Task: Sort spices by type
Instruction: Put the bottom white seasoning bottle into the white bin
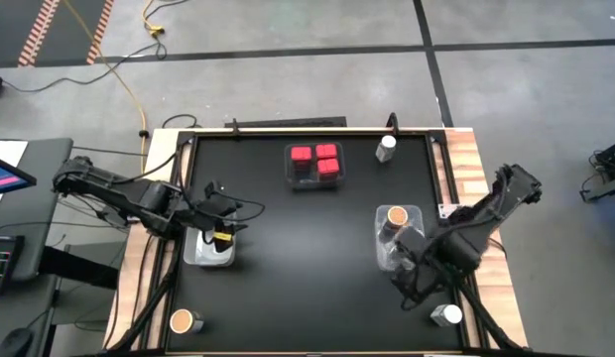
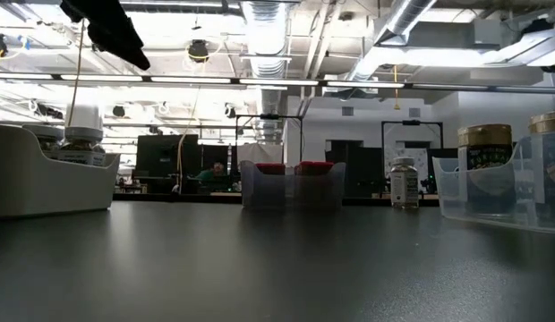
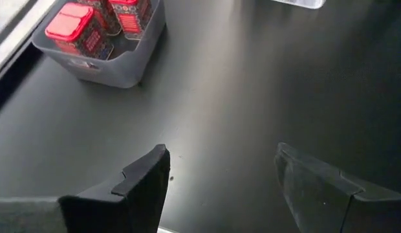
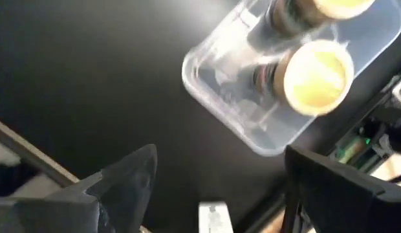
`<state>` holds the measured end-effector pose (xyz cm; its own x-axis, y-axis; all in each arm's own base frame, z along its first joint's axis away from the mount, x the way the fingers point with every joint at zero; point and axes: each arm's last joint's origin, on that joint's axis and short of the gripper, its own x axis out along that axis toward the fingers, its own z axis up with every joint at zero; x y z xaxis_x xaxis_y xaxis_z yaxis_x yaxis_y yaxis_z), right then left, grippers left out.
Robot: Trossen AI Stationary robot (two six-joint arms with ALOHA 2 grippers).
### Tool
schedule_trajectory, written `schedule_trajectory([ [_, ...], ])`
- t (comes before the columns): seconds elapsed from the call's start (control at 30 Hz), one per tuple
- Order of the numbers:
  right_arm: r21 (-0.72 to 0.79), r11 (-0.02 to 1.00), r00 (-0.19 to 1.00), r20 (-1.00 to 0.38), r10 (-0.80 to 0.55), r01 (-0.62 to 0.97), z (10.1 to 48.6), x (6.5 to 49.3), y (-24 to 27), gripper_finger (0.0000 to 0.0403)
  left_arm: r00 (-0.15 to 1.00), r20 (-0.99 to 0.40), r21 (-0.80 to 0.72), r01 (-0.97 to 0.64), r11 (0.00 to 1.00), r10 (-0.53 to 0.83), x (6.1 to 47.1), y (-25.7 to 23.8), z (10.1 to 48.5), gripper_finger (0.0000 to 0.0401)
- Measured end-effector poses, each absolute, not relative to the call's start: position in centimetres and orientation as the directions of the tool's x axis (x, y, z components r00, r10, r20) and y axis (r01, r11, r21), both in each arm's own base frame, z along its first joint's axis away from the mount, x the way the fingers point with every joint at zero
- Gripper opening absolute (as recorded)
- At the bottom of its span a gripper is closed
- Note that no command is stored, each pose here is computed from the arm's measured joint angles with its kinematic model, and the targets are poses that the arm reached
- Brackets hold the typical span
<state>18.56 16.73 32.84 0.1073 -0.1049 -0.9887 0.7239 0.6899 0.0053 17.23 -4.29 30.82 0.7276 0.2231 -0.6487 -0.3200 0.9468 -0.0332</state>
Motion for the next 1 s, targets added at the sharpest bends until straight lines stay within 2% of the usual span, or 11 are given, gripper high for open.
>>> schedule_trajectory([
  [0.13, 0.027, 0.733, 0.123, -0.989, -0.077, 0.68, 32.8, 17.0, 18.6, 0.0372, 0.728, -0.648, -0.071, -0.35, 0.934, 0.223, 17.2, -4.3, 30.8, 0.0267],
  [0.27, 0.031, 0.766, 0.074, -0.997, -0.023, 0.643, 32.8, 15.3, 20.1, 0.0372, 0.728, -0.648, -0.126, -0.391, 0.912, 0.223, 17.2, -4.3, 30.8, 0.0267],
  [0.43, 0.025, 0.763, 0.043, -0.999, -0.004, 0.646, 32.7, 13.7, 21.1, 0.0372, 0.728, -0.648, -0.17, -0.424, 0.89, 0.223, 17.2, -4.3, 30.8, 0.0267],
  [0.7, 0.11, 0.744, 0.06, -0.994, 0.095, 0.659, 27.7, 12.5, 22.6, 0.0372, 0.728, -0.648, -0.183, -0.433, 0.883, 0.223, 17.2, -4.3, 30.8, 0.0267],
  [1.0, 0.021, 0.785, -0.106, -0.988, 0.11, 0.619, 24.7, 11.2, 22.5, 0.0372, 0.728, -0.647, -0.18, -0.436, 0.882, 0.228, 17.2, -4.3, 30.8, 0.0267],
])
